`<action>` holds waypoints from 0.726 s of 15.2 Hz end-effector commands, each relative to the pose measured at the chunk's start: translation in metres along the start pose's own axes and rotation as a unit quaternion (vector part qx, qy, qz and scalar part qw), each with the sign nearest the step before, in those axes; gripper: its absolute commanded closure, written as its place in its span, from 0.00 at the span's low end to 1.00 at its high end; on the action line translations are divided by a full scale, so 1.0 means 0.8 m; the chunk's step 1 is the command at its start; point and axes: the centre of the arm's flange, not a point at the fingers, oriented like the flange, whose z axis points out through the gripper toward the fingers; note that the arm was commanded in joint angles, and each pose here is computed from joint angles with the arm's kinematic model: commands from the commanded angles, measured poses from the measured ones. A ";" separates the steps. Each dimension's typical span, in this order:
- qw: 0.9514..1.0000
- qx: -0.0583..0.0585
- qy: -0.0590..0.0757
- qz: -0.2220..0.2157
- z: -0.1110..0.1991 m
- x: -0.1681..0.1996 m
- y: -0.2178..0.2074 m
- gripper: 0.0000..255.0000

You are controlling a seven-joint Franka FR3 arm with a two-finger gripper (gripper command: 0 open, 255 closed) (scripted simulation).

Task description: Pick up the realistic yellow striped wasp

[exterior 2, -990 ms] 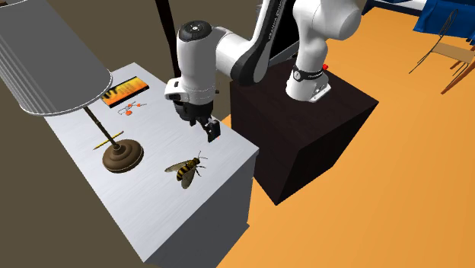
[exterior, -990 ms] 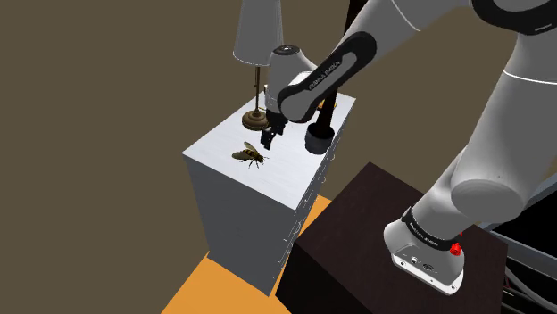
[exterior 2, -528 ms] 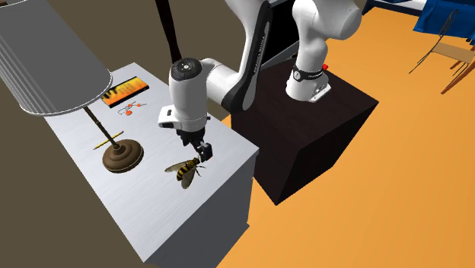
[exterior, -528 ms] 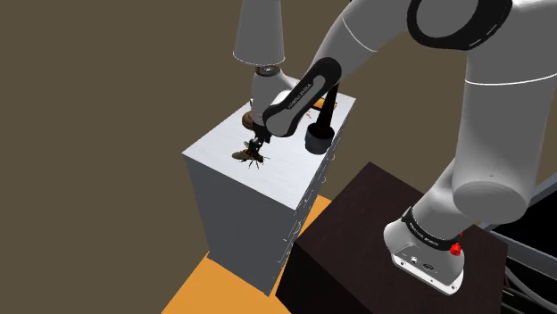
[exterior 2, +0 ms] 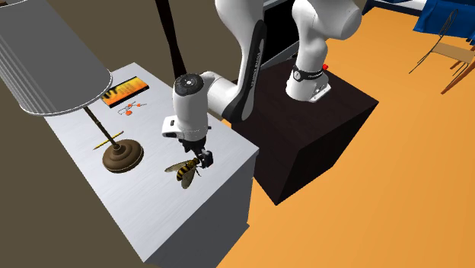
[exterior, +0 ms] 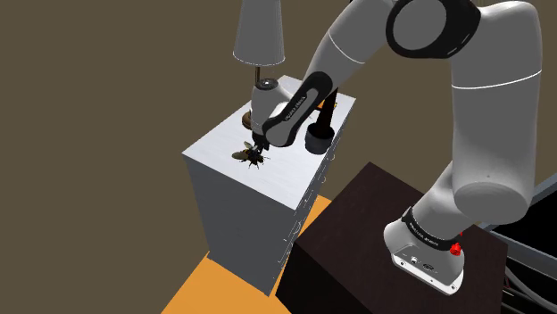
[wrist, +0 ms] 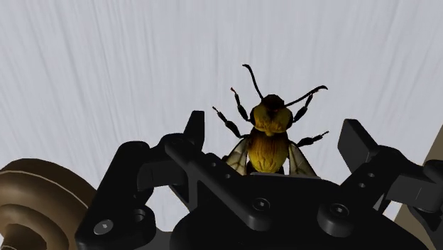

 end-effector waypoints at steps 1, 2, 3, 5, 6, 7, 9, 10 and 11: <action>1.000 0.000 0.000 0.000 0.002 0.000 0.000 1.00; 1.000 0.000 0.000 0.000 0.002 0.000 0.000 1.00; 1.000 0.000 0.000 0.000 0.002 0.000 0.000 1.00; 1.000 0.000 0.000 0.000 0.002 0.000 0.000 1.00; 1.000 0.000 0.000 0.000 0.002 0.000 0.000 1.00; 1.000 0.000 0.000 0.000 0.002 0.000 0.000 1.00; 1.000 0.000 0.000 0.000 0.002 0.000 0.000 1.00; 1.000 0.000 0.000 0.000 0.002 0.000 0.000 1.00; 1.000 0.000 0.000 0.000 -0.005 0.001 0.001 1.00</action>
